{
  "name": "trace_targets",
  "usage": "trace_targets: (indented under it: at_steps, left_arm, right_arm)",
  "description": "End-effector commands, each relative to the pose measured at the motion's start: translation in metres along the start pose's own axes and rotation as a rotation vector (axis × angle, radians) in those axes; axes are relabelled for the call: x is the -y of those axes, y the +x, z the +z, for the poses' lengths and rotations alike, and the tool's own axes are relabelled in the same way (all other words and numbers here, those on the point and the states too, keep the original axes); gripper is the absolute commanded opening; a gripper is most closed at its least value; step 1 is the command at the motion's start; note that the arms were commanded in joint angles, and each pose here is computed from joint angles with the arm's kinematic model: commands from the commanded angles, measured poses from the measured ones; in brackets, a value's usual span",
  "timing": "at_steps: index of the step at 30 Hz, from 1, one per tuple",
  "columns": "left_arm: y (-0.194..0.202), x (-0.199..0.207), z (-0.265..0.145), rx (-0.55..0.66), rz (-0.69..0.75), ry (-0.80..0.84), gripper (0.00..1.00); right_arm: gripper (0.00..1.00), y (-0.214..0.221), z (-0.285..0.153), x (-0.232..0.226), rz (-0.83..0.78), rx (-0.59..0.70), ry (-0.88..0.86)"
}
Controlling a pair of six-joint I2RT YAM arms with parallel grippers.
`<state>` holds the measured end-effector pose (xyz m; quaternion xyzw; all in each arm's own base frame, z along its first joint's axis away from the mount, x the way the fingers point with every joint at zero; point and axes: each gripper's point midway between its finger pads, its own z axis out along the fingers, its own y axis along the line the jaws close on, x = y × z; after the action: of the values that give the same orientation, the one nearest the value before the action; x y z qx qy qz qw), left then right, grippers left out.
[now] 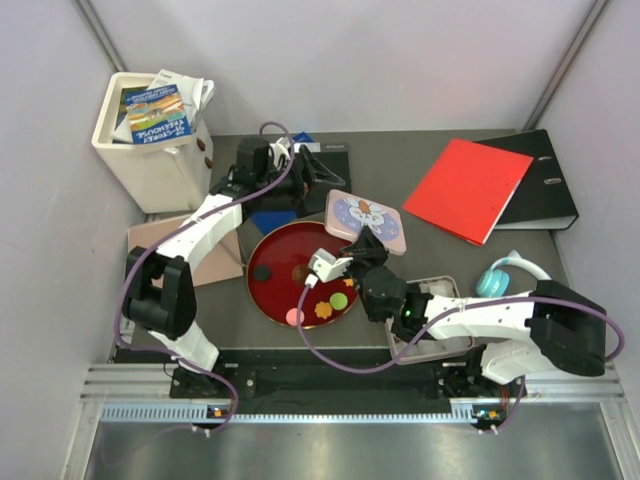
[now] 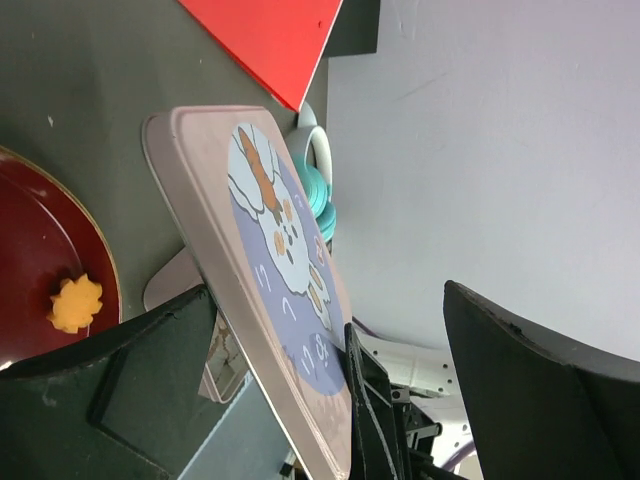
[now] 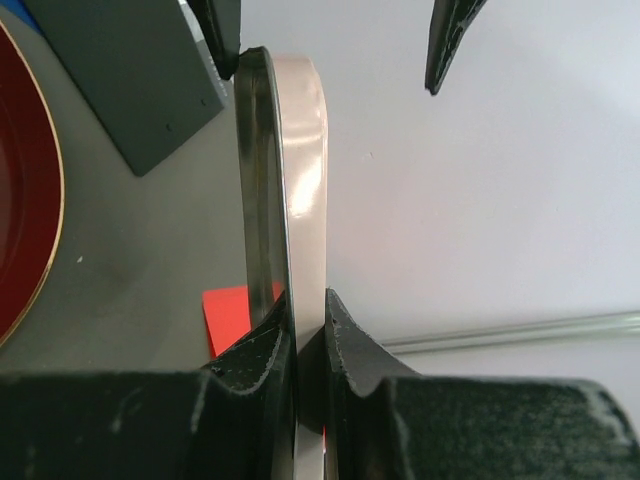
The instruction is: Pack the cookies
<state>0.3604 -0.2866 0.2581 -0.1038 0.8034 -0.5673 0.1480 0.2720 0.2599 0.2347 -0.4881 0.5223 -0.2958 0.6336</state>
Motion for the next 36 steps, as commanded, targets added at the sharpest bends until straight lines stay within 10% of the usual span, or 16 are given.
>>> trace_targets:
  at_steps: [1, 24, 26, 31, 36]
  left_arm:
    - [0.014, 0.018, 0.005, -0.057, 0.068, 0.072, 0.99]
    - [0.037, 0.032, 0.023, -0.133, 0.109, 0.142, 0.26]
    - [0.034, 0.037, 0.023, -0.118, 0.117, 0.157, 0.26]
    - [0.020, 0.050, 0.015, -0.060, 0.134, 0.193, 0.24]
    - [-0.018, 0.070, -0.002, 0.061, 0.116, 0.273, 0.23]
  right_arm:
    - [0.00, -0.022, -0.002, 0.020, 0.068, 0.051, 0.070]
    - [0.00, -0.051, -0.010, 0.076, 0.111, 0.106, 0.240]
    - [0.17, -0.049, -0.010, 0.080, 0.141, 0.086, 0.242]
    - [0.99, -0.040, -0.013, 0.086, 0.210, 0.015, 0.253]
    - [0.99, -0.018, -0.026, 0.073, 0.216, -0.090, 0.217]
